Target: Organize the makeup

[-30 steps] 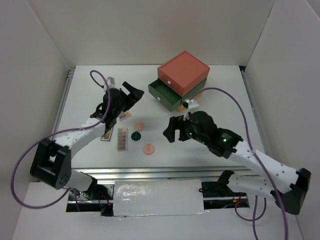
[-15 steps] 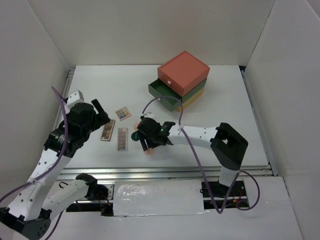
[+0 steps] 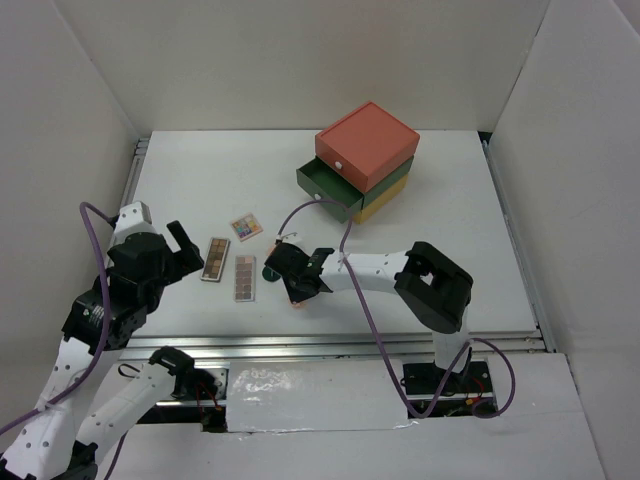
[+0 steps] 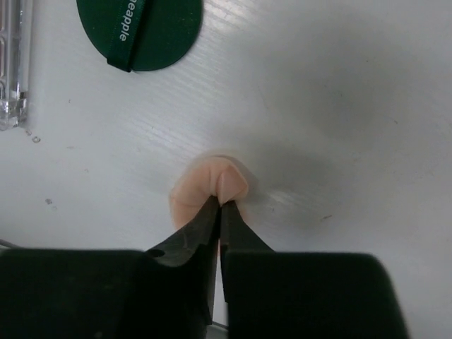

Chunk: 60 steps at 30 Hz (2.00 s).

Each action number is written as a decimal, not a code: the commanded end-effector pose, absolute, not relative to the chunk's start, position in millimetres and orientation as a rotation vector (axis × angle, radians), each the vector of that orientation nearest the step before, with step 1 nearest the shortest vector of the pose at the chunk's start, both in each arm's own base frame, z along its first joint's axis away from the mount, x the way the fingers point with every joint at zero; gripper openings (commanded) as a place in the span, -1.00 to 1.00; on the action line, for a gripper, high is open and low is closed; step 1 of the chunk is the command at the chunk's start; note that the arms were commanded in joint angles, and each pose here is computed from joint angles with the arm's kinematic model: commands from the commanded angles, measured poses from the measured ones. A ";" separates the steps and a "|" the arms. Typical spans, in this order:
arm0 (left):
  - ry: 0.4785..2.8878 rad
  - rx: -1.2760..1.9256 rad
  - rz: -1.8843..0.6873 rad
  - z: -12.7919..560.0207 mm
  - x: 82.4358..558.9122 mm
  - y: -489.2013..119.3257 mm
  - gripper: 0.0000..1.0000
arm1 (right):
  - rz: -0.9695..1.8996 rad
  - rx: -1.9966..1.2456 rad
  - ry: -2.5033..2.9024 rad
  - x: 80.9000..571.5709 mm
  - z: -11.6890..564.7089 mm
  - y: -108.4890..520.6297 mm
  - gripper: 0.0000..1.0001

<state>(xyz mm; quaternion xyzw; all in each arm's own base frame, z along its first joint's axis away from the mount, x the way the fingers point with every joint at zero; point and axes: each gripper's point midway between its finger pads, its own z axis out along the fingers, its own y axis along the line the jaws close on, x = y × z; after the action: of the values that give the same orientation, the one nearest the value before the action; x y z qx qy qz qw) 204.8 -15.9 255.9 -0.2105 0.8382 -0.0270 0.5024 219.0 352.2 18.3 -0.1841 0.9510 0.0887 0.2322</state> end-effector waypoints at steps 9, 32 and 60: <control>1.974 -0.495 -0.095 259.6 202.9 -14.8 0.99 | 0.245 -0.300 2.318 288.7 152.8 332.2 -1.00; 1.973 -0.460 -0.133 259.9 205.6 -20.8 0.99 | -0.457 0.013 1.924 458.9 246.5 234.4 -0.50; 1.950 -0.462 -0.148 263.7 203.3 -19.4 0.99 | 0.406 -0.524 2.384 343.7 113.3 422.9 0.43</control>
<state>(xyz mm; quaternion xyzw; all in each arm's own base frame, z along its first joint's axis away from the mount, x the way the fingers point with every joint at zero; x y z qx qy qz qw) 199.6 -18.5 256.7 -0.1997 0.8279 -0.0556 0.5211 364.8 401.3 127.7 -0.1929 0.9037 0.0986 0.3692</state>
